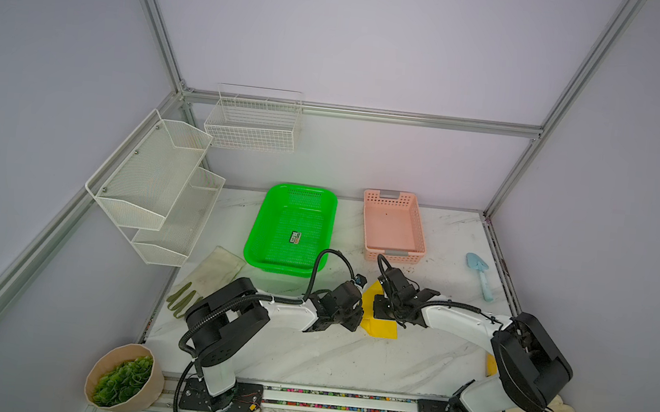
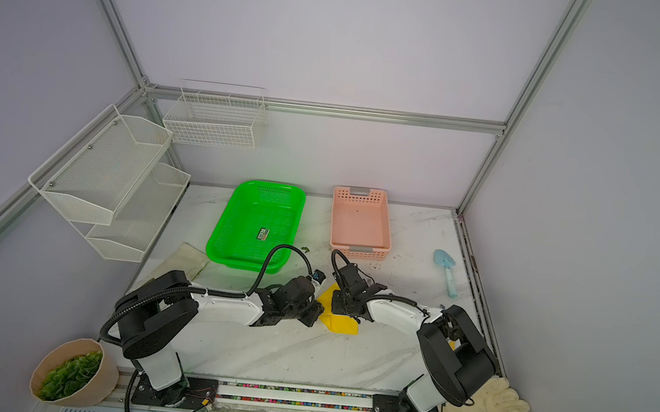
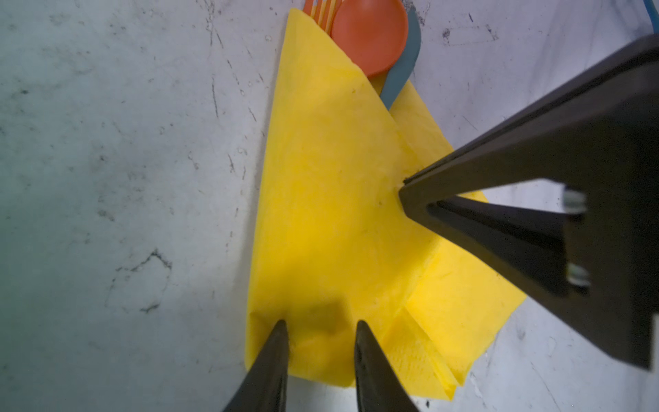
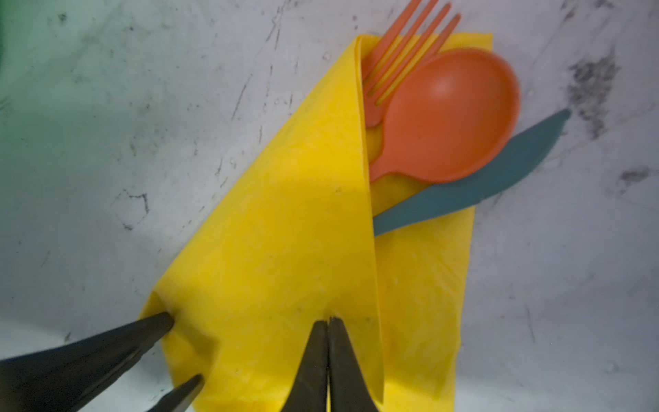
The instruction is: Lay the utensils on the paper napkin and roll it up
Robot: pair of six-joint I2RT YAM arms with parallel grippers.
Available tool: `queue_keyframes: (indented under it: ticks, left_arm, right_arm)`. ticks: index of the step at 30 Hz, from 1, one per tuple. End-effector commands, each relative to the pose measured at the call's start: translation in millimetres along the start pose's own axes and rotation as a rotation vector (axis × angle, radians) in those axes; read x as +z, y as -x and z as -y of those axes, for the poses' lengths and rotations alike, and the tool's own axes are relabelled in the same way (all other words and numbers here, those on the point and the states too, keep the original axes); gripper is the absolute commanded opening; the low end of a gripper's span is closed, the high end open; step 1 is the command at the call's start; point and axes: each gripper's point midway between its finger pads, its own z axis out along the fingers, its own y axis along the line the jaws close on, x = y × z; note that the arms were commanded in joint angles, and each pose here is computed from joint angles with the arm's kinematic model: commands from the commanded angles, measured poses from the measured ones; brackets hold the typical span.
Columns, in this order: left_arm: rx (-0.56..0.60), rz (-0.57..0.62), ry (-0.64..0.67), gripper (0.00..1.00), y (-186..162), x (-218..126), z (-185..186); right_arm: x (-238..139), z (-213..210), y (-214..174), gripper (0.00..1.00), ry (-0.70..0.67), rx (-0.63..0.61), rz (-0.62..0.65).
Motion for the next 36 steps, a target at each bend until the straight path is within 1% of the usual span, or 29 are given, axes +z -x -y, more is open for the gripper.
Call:
queue_keyframes:
  ticks: [1, 4, 12, 15, 17, 21, 26, 28, 31, 34, 36]
  left_arm:
    - [-0.016, -0.068, 0.035, 0.32, -28, 6, -9]
    - [-0.027, -0.072, 0.04, 0.31, -30, 7, -8]
    - [-0.035, -0.086, 0.057, 0.3, -42, 7, -1]
    - [-0.045, -0.085, 0.062, 0.3, -46, 5, 1]
    - [-0.052, -0.087, 0.061, 0.3, -49, 4, 4]
    - [-0.068, -0.094, 0.048, 0.3, -56, 3, 16]
    - [-0.084, -0.091, -0.004, 0.3, -62, 1, 44]
    - [-0.084, -0.08, -0.021, 0.3, -61, -4, 53]
    - [-0.108, -0.053, -0.037, 0.31, -56, -16, 57]
    - [-0.115, -0.012, -0.036, 0.37, -45, -32, 54]
    - [-0.107, 0.012, -0.044, 0.4, -37, -44, 55]
  right_arm:
    - [-23, -8, 18, 0.1, 0.041, 0.033, 0.062]
    - [-23, -15, 18, 0.14, 0.098, 0.073, 0.077]
    - [12, -9, -1, 0.12, 0.089, 0.106, 0.015]
    - [18, -2, -4, 0.1, 0.058, 0.108, 0.009]
    - [18, 0, -4, 0.09, 0.051, 0.109, 0.014]
    - [23, 6, -7, 0.09, 0.024, 0.102, 0.01]
    - [33, 7, -10, 0.08, 0.013, 0.078, -0.009]
    - [36, 6, -12, 0.07, 0.019, 0.065, -0.019]
    - [37, 4, -13, 0.07, 0.036, 0.057, -0.022]
    - [39, -2, -21, 0.07, 0.08, 0.053, -0.039]
    - [41, -5, -28, 0.07, 0.099, 0.043, -0.055]
